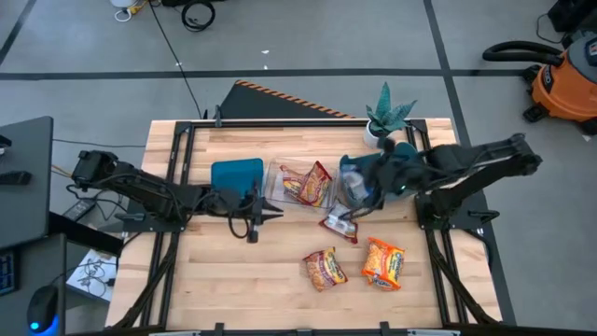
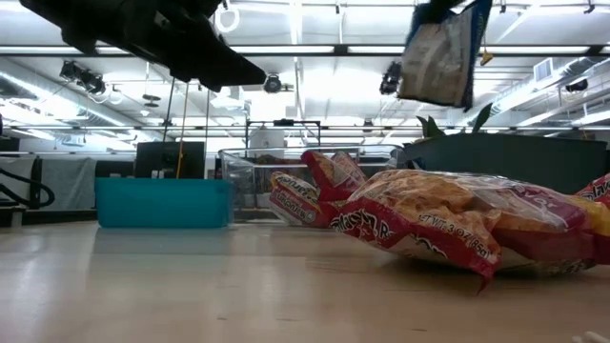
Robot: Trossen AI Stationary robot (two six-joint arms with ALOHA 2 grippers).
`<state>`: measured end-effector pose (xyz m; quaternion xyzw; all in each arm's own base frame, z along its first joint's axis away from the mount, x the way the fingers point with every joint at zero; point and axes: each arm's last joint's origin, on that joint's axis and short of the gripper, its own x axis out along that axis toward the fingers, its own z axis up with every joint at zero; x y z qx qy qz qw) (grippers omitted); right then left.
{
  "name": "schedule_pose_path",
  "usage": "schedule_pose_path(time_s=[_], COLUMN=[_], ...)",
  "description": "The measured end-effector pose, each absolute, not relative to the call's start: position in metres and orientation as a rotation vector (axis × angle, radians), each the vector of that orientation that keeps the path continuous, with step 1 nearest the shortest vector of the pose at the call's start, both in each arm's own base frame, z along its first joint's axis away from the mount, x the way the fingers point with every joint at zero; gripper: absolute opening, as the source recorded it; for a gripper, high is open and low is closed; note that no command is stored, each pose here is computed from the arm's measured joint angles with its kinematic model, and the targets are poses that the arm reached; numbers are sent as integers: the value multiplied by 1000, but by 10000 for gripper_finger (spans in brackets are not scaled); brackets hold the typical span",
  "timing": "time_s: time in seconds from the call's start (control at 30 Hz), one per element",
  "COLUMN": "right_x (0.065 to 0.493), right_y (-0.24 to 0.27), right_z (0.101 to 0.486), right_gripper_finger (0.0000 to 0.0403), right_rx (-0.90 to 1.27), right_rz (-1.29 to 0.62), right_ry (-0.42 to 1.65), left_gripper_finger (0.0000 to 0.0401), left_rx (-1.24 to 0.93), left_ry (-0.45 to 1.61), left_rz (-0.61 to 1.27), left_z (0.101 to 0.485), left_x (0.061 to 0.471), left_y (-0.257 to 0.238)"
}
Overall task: Sort Maruchan noodles
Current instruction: Put the blue noodle pack into the right blue bin
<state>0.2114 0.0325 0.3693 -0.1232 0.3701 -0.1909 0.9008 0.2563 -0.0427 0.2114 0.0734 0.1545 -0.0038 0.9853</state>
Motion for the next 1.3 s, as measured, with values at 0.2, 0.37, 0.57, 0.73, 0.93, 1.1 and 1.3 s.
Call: schedule_pose_path(time_s=[0.2,0.37,0.57,0.73,0.93,1.1,1.3], right_x=[181,168,158,164,183,186,183], right_y=[11,-5,-23,-34,-48,-51,-29], right_z=[372,355,330,302,267,283,309], right_gripper_finger=[8,8,8,12,70,128,145], right_rx=[-213,-183,-91,30,152,177,74], right_rz=[-560,-673,-799,-805,-635,-592,-533], right_ry=[842,946,1088,1130,1128,1110,945], left_gripper_finger=[55,55,55,55,55,55,55], left_rx=[125,126,111,112,157,157,6], left_ry=[323,322,322,321,284,169,302], left_rz=[-41,-60,-51,-46,-32,-31,-35], left_z=[210,210,210,210,214,225,216], left_x=[254,253,253,253,254,256,255], left_y=[-52,-58,-59,-59,-58,-59,-58])
